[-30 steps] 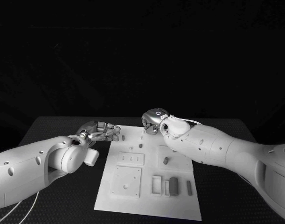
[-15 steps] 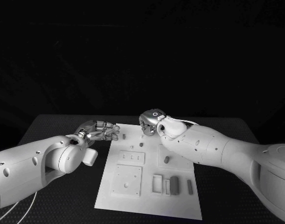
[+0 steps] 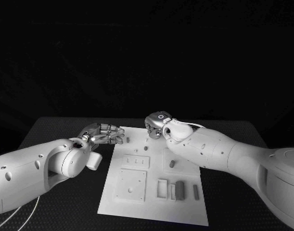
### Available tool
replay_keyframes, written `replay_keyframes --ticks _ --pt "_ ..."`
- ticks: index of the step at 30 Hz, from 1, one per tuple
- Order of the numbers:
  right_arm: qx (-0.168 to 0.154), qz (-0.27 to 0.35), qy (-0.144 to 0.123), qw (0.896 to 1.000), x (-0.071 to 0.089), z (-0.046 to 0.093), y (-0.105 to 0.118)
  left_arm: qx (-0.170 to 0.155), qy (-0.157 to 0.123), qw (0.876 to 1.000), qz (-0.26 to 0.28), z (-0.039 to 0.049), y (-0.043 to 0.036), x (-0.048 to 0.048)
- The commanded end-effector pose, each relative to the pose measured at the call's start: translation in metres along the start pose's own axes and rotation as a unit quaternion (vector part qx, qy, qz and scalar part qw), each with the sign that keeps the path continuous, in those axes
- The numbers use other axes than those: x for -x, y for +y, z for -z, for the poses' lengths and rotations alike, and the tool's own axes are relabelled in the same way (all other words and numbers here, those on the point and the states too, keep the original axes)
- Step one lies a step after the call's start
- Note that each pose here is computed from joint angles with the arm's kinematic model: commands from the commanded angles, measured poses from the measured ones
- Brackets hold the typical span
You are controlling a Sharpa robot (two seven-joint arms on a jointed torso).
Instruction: Assemble the parts on the task board
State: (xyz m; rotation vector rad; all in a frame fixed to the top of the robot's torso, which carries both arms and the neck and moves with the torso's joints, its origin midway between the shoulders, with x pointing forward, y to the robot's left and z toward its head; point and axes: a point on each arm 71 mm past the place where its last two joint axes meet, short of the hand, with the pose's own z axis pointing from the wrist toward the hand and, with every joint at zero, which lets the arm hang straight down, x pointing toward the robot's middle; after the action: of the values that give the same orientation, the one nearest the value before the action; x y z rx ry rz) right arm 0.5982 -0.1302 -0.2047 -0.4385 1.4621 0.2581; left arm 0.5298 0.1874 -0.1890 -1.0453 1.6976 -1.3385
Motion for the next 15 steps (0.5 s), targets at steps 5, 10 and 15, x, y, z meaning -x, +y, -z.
replay_keyframes --ticks 5,10,15 --pt "-0.004 0.018 0.013 1.0 -0.002 -0.0005 0.0 -0.006 0.006 1.0 -0.001 -0.0008 -0.0021 -0.0024" --pt "-0.006 0.018 0.016 1.0 -0.0027 -0.0005 -0.0008 -0.005 0.004 1.0 -0.001 -0.0006 -0.002 -0.0013" --pt "-0.001 0.014 0.013 1.0 -0.002 -0.0013 0.0032 -0.005 0.006 1.0 -0.001 -0.0008 -0.0021 -0.0021"
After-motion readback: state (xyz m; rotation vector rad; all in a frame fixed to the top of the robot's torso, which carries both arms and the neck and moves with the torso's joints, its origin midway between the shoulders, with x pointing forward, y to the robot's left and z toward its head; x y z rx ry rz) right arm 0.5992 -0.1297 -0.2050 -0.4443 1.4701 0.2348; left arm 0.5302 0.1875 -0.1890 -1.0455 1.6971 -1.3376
